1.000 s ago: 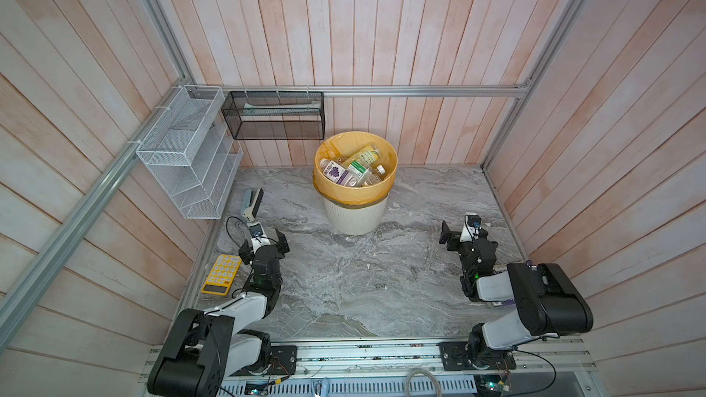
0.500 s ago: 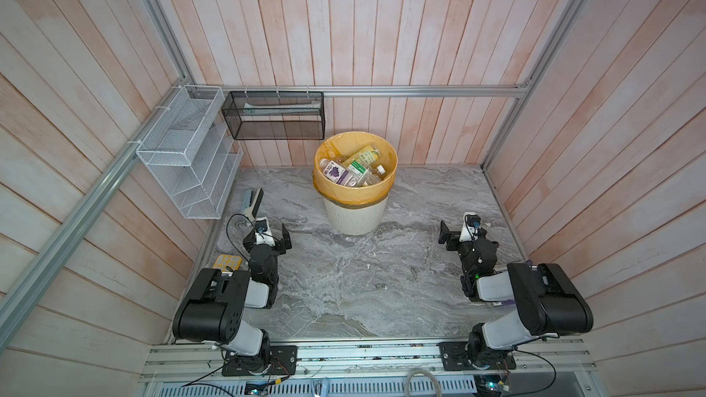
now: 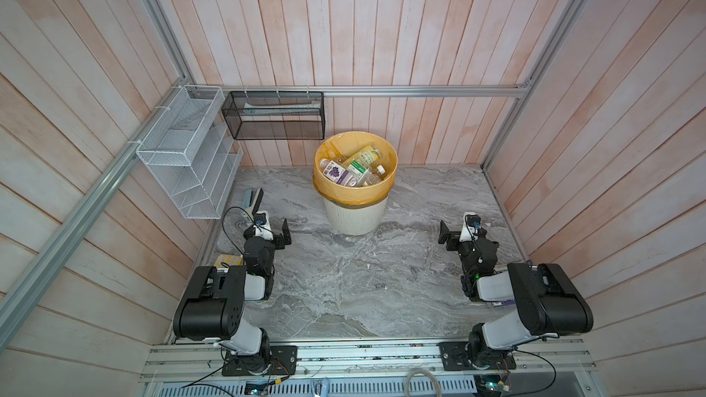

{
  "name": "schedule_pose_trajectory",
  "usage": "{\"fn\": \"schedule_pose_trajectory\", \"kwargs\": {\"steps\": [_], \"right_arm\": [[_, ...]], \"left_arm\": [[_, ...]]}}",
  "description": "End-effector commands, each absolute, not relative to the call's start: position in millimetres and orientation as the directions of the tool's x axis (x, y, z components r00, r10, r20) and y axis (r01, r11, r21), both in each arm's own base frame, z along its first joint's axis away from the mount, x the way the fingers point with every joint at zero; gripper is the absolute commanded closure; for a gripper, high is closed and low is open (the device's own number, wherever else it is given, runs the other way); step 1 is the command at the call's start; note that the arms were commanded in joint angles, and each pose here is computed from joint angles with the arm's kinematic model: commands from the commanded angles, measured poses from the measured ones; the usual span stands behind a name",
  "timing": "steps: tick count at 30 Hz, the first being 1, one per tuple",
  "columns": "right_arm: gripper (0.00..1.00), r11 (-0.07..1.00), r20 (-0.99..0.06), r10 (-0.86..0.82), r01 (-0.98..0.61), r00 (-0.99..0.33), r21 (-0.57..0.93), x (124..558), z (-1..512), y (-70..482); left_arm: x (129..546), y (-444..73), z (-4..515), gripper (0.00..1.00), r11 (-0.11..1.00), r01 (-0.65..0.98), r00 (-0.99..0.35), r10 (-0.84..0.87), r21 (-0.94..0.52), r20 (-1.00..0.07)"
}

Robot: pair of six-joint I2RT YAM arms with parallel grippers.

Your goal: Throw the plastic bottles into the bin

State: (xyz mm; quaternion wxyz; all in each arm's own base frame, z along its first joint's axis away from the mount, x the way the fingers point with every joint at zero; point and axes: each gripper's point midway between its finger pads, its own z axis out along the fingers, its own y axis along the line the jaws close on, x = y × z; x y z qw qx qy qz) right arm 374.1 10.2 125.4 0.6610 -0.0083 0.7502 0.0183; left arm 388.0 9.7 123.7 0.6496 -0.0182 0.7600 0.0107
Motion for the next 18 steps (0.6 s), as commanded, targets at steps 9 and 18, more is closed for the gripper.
{"fn": "schedule_pose_trajectory", "kwargs": {"steps": [9, 18], "right_arm": [[0.00, 0.999, -0.994, 0.003, -0.040, -0.109, 0.007, 375.8, 129.0, 9.9], [0.00, 1.000, -0.994, 0.008, -0.021, -0.110, 0.010, 376.7, 129.2, 6.6]], "left_arm": [[390.2, 9.3, 126.4, 0.00, 0.999, -0.027, -0.152, -0.027, -0.023, -0.988], [389.8, 8.8, 126.2, 0.00, 0.999, -0.026, -0.152, -0.026, -0.023, -0.988]]}}
